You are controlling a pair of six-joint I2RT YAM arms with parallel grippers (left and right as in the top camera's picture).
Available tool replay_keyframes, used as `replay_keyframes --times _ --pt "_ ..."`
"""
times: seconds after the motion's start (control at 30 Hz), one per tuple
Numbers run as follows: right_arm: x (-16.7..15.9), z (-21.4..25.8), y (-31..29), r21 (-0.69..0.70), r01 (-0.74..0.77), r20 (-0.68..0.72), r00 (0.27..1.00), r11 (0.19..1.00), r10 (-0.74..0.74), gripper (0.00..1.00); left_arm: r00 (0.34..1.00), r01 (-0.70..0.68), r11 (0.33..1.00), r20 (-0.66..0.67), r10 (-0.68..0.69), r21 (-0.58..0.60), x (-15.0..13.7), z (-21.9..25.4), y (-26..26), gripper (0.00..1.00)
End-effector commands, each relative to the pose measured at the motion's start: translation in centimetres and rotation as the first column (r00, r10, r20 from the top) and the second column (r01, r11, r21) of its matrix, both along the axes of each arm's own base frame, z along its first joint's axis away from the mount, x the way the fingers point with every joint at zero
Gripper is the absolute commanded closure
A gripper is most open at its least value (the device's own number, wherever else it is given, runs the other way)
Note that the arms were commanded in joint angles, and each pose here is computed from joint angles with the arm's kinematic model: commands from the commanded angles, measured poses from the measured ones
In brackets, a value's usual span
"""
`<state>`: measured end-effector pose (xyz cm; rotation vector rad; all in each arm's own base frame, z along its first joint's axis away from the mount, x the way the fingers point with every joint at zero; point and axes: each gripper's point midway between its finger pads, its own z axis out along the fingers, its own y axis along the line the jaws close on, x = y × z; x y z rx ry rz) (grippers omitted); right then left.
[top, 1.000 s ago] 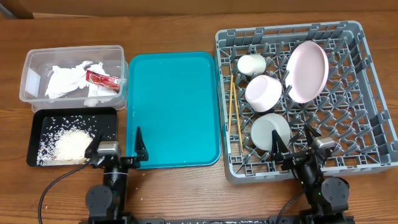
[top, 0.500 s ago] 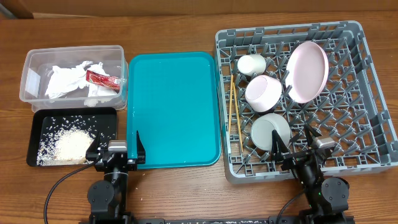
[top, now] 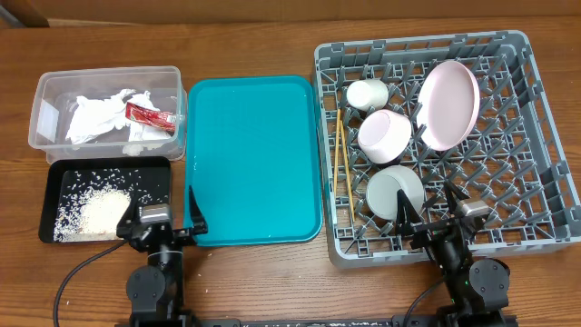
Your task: Sort waste into correct bins and load items into the dishwasher
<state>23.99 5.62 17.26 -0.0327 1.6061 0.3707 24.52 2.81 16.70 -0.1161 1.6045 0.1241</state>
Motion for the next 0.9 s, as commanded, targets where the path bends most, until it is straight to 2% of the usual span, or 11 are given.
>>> replay_keyframes --times 0.0,0.87 --pt "0.01 -0.13 -0.07 0.006 0.002 0.005 1.0 1.0 -0.002 0.0 0.996 -0.075 0.99 0.031 0.079 -0.12 -0.29 0.17 1.3 0.0" --pt "0.01 -0.13 -0.07 0.006 0.002 0.005 1.0 1.0 -0.002 0.0 0.997 -0.077 0.99 0.0 0.078 -0.118 -0.31 -0.57 1.27 0.0"
